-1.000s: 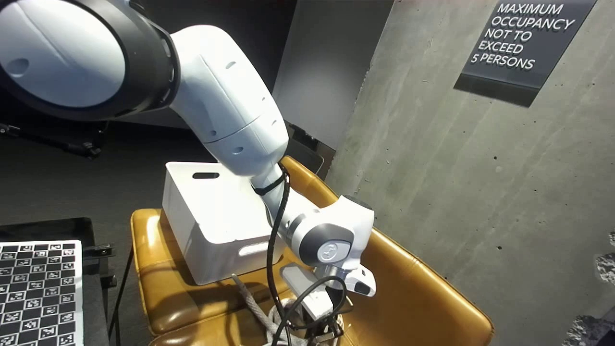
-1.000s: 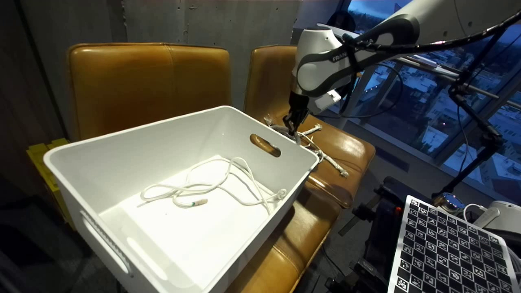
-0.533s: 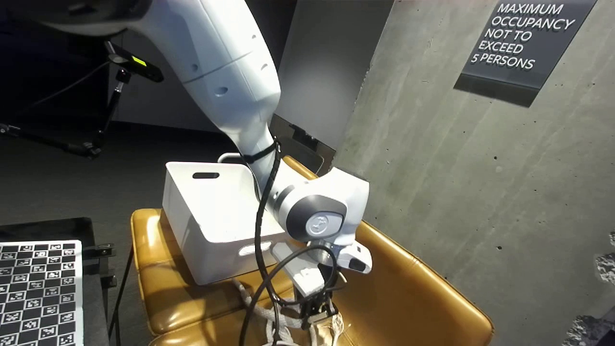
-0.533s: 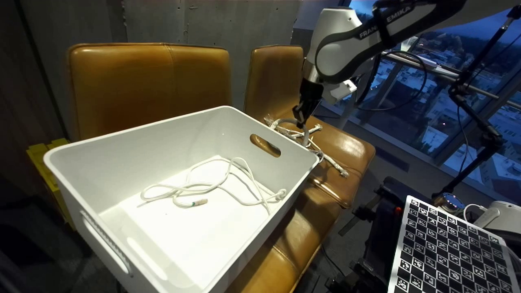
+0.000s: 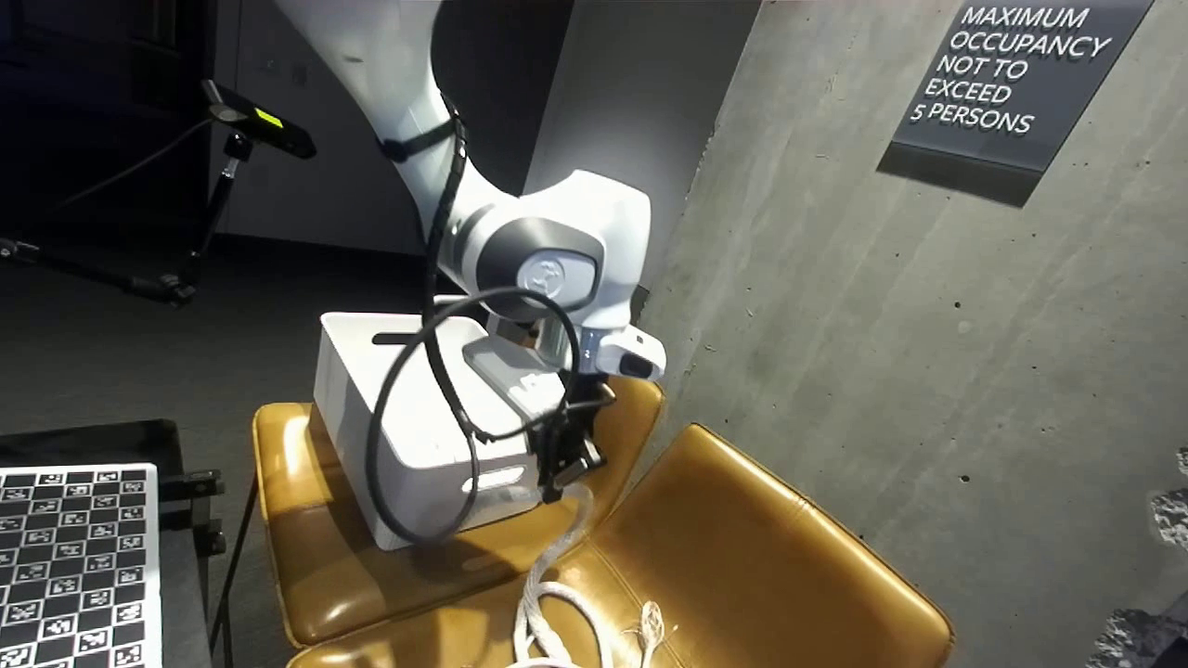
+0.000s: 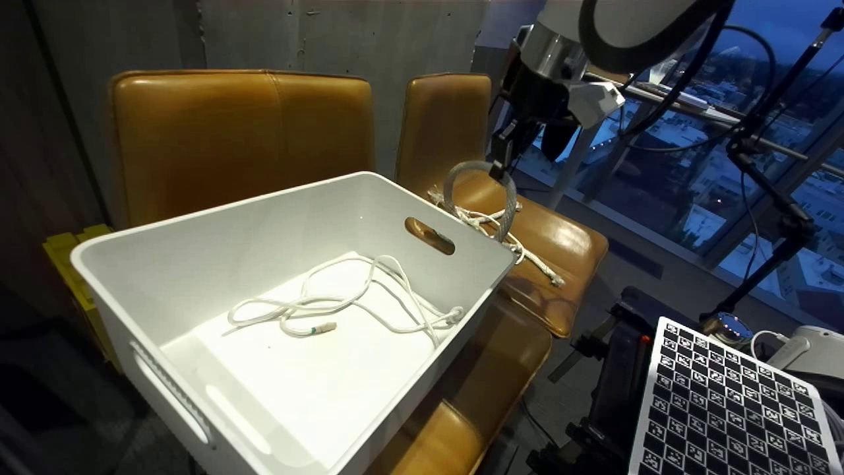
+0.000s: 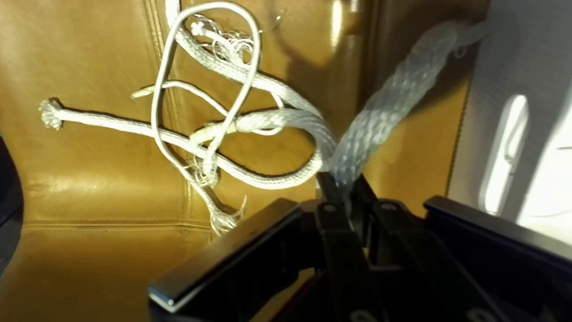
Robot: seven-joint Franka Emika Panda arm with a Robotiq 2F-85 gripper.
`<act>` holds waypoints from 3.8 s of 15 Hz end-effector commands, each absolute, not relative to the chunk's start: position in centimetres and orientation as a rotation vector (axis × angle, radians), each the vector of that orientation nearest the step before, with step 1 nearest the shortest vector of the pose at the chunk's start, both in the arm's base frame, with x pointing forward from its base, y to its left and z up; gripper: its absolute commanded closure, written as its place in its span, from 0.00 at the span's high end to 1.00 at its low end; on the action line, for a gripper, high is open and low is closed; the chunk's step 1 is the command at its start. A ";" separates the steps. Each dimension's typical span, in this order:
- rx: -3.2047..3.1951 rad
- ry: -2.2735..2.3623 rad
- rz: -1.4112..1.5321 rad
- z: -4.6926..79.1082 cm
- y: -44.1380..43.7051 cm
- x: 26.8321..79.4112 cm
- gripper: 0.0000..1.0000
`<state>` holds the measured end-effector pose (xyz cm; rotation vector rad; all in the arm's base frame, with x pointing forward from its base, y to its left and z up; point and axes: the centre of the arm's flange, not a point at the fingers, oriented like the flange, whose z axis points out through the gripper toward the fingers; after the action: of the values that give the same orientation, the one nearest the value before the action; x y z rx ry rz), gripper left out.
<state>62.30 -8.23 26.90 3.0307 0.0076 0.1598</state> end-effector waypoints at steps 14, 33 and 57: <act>3.053 0.334 0.606 52.3 25.1 49.3 0.03; 3.006 0.141 0.496 48.5 11.6 56.4 0.03; 3.068 -0.078 0.321 38.7 -14.8 57.9 1.00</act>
<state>56.12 -11.29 40.14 3.0221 -0.0549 0.3077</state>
